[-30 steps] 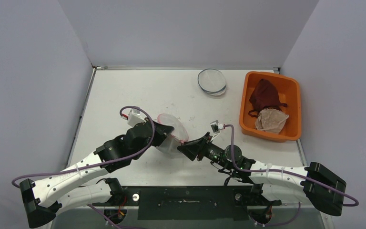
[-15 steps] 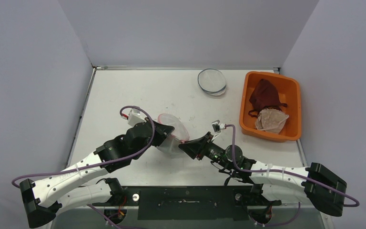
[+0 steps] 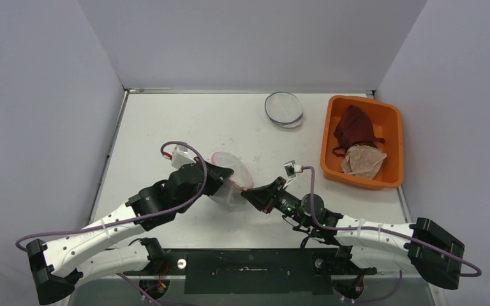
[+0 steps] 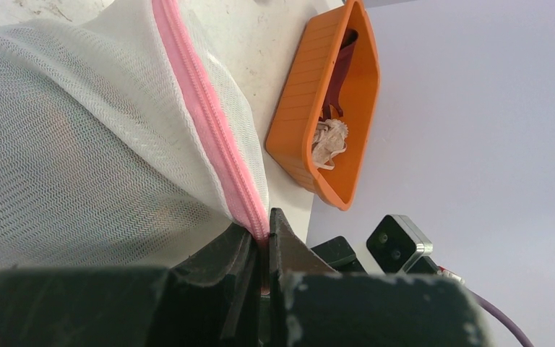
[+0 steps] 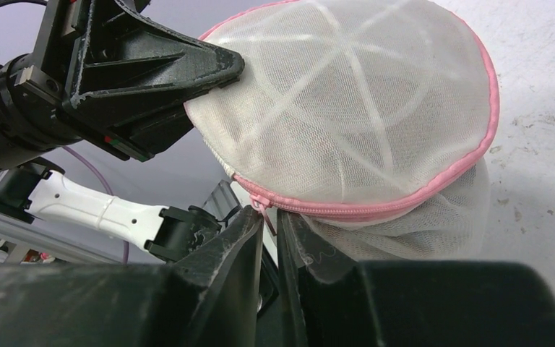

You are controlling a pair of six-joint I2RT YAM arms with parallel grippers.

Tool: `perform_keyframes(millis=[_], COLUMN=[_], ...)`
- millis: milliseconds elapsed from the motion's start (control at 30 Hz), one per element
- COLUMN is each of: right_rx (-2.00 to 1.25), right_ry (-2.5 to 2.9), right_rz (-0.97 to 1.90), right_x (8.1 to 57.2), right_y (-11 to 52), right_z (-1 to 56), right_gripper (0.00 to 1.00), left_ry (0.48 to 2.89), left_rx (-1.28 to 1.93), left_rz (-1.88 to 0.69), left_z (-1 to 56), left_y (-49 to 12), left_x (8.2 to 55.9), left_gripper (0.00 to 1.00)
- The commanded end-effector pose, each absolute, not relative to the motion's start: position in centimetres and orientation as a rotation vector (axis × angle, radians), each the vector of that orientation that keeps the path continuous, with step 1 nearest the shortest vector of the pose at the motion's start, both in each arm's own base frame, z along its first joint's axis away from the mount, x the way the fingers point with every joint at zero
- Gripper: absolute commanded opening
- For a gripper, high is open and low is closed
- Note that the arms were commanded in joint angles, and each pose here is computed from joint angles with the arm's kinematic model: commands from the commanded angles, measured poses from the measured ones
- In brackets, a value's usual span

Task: Unzip the laundry bag and remove the bra
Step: Unzip the laundry bag at the center of the board.

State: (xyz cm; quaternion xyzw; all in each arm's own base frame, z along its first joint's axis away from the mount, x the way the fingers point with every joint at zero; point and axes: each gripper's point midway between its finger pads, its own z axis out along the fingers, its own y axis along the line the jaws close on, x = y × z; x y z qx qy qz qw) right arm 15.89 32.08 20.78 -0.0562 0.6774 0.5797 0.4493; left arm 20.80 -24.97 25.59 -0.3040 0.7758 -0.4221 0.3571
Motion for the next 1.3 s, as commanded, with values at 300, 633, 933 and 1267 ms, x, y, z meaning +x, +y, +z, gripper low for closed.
perform_keyframes(millis=[300, 633, 933, 1267], right_rx=[-0.095, 0.044, -0.126, -0.205], right_ry=[1.696, 1.896, 1.858, 1.861], right_rz=[1.301, 0.962, 0.958, 0.879], right_x=[17.1, 18.5, 16.6, 14.4], right_y=[30.6, 25.0, 24.3, 23.7], right_z=[20.9, 14.4, 15.2, 15.1], right_gripper=[0.05, 0.05, 0.05, 0.05], left_ry=[1.951, 1.998, 1.992, 1.904], left_rx=[-0.790, -0.720, -0.424, -0.042], left_rz=[-1.197, -1.274, -1.329, -1.636], left_z=[26.5, 24.8, 24.2, 23.2], left_y=[-25.8, -27.4, -29.7, -34.2], left_x=[20.9, 20.0, 19.6, 21.0], left_gripper=[0.00, 0.00, 0.00, 0.00])
